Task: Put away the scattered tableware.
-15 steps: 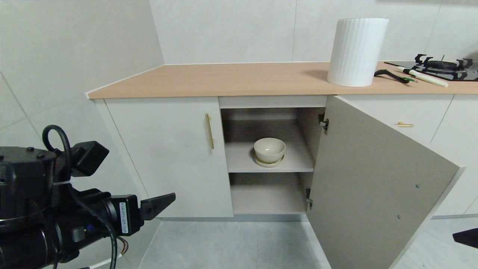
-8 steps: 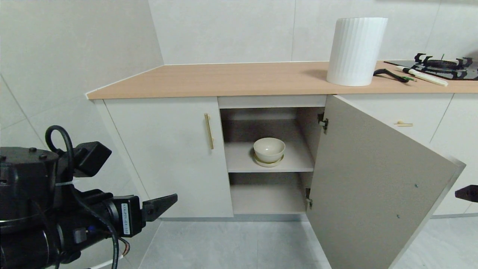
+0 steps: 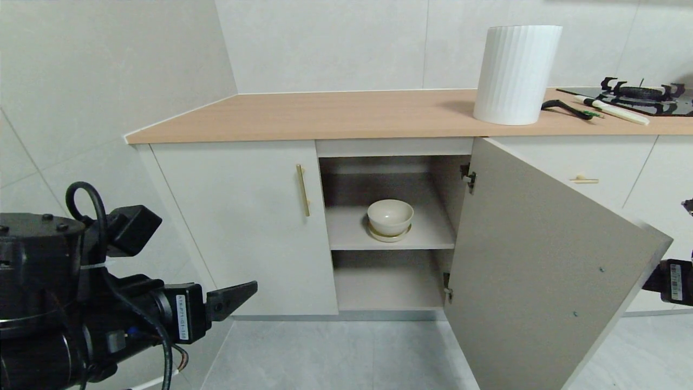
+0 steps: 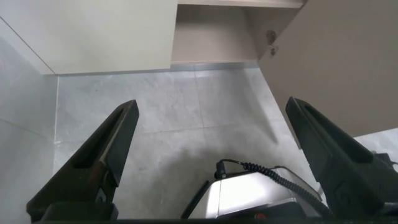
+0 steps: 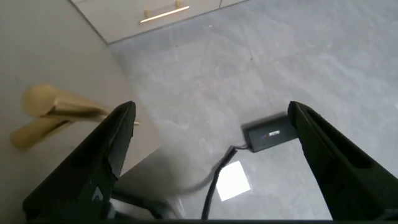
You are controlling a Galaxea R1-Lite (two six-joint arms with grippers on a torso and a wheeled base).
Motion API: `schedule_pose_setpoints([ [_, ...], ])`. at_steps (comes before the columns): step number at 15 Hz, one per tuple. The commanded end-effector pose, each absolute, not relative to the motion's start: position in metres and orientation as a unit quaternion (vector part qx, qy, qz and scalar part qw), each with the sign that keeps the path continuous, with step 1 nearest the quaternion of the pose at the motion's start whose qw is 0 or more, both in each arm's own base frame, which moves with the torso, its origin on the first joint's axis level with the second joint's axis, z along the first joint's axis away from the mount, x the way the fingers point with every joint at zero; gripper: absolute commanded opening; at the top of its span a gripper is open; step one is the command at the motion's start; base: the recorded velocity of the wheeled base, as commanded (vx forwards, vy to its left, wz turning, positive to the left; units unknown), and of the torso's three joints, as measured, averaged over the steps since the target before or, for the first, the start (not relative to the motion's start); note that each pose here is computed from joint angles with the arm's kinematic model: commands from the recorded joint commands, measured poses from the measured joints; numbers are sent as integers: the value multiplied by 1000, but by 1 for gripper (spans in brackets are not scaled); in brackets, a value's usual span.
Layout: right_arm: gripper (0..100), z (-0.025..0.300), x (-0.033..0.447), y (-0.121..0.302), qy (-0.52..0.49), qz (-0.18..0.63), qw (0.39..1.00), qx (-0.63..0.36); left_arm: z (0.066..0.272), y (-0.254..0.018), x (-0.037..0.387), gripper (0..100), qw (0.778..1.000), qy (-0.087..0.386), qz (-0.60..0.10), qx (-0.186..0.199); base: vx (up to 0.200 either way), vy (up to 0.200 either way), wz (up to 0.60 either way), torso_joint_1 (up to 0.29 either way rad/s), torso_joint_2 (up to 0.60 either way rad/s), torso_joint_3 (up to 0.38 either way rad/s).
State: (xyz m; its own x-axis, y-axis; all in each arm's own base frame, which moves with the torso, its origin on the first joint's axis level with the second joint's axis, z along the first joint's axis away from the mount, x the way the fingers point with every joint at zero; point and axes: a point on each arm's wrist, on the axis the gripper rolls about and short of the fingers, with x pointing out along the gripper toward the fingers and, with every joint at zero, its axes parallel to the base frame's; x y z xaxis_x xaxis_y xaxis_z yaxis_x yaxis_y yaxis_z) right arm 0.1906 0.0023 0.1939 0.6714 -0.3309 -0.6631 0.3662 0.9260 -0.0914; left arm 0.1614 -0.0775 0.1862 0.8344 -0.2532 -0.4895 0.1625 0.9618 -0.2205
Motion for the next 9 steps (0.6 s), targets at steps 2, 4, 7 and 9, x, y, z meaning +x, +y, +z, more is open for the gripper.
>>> schedule_pose_setpoints([
  [2, 100, 188, 191, 27, 366, -147, 918, 35, 186, -77, 161, 100, 954, 266, -109, -85, 0, 0, 0, 0, 0, 0],
  [4, 100, 185, 193, 43, 359, -122, 924, 50, 186, -78, 162, 100, 954, 266, -108, -85, 0, 0, 0, 0, 0, 0],
  [7, 100, 182, 193, 60, 351, -92, 930, 62, 188, -77, 161, 100, 955, 263, -109, -87, 0, 0, 0, 0, 0, 0],
  [9, 100, 179, 195, 77, 352, -62, 932, 64, 188, -78, 162, 100, 955, 262, -108, -88, 0, 0, 0, 0, 0, 0],
])
